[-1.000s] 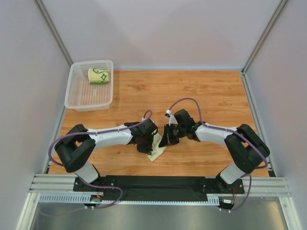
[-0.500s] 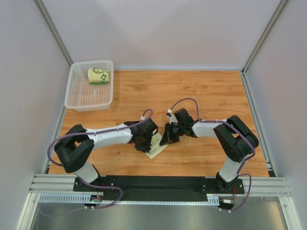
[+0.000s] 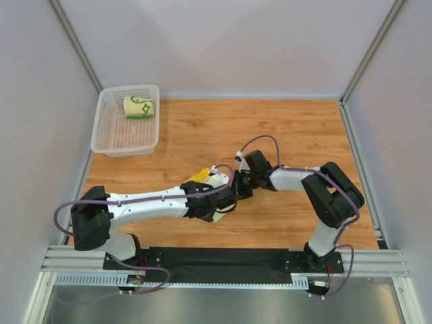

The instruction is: Roll the towels

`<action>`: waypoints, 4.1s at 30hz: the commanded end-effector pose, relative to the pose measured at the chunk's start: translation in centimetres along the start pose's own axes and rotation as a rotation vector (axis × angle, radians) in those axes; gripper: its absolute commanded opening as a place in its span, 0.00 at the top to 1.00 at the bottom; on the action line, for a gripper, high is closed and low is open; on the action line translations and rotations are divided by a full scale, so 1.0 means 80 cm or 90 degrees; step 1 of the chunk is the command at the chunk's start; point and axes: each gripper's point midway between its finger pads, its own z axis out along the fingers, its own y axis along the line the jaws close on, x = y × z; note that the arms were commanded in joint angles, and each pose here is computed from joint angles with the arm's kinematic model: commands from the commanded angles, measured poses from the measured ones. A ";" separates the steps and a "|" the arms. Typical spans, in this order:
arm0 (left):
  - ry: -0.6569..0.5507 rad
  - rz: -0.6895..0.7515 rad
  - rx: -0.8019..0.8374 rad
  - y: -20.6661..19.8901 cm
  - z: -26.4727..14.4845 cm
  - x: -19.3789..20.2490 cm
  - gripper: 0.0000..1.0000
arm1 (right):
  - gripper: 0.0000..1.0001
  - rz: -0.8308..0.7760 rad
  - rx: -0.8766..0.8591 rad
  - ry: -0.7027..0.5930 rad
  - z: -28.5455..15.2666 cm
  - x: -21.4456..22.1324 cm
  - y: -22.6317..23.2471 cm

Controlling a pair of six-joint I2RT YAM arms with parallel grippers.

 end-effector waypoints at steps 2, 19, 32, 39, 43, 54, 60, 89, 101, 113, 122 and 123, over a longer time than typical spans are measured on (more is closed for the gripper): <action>-0.097 0.096 0.166 -0.078 -0.007 -0.037 0.59 | 1.00 -0.010 0.052 -0.014 0.000 -0.010 -0.019; -0.073 0.147 0.192 -0.095 0.062 -0.006 0.44 | 1.00 -0.027 0.046 -0.006 -0.007 -0.018 -0.006; -0.033 0.119 0.187 -0.068 0.101 0.026 0.50 | 1.00 -0.028 0.061 0.008 0.004 -0.021 -0.015; -0.012 0.098 0.212 -0.063 0.119 0.046 0.92 | 1.00 -0.032 0.062 0.019 0.008 -0.026 -0.016; -0.006 0.088 0.239 -0.072 0.109 0.041 1.00 | 0.98 -0.033 0.069 0.023 0.006 -0.028 -0.020; -0.009 -0.004 0.366 -0.109 0.038 0.009 1.00 | 0.82 -0.025 0.248 -0.049 -0.054 -0.063 -0.060; 0.014 -0.036 0.414 -0.131 0.015 -0.004 1.00 | 0.69 -0.036 0.324 -0.114 -0.106 -0.073 -0.059; 0.123 -0.445 0.602 -0.131 0.009 -0.055 1.00 | 0.59 -0.057 0.128 -0.174 -0.177 -0.020 0.030; 0.184 -0.531 0.555 -0.105 0.060 -0.020 1.00 | 0.56 -0.058 -0.076 -0.108 -0.131 0.011 0.068; 0.249 -0.542 0.521 -0.076 0.100 0.000 1.00 | 0.54 -0.023 0.022 -0.088 -0.079 0.008 0.006; 0.269 -0.515 0.503 -0.066 0.107 0.000 1.00 | 0.51 -0.051 0.040 -0.074 -0.033 -0.001 -0.008; 0.270 -0.518 0.501 -0.064 0.107 0.000 1.00 | 0.51 -0.047 0.043 -0.071 -0.027 -0.002 -0.012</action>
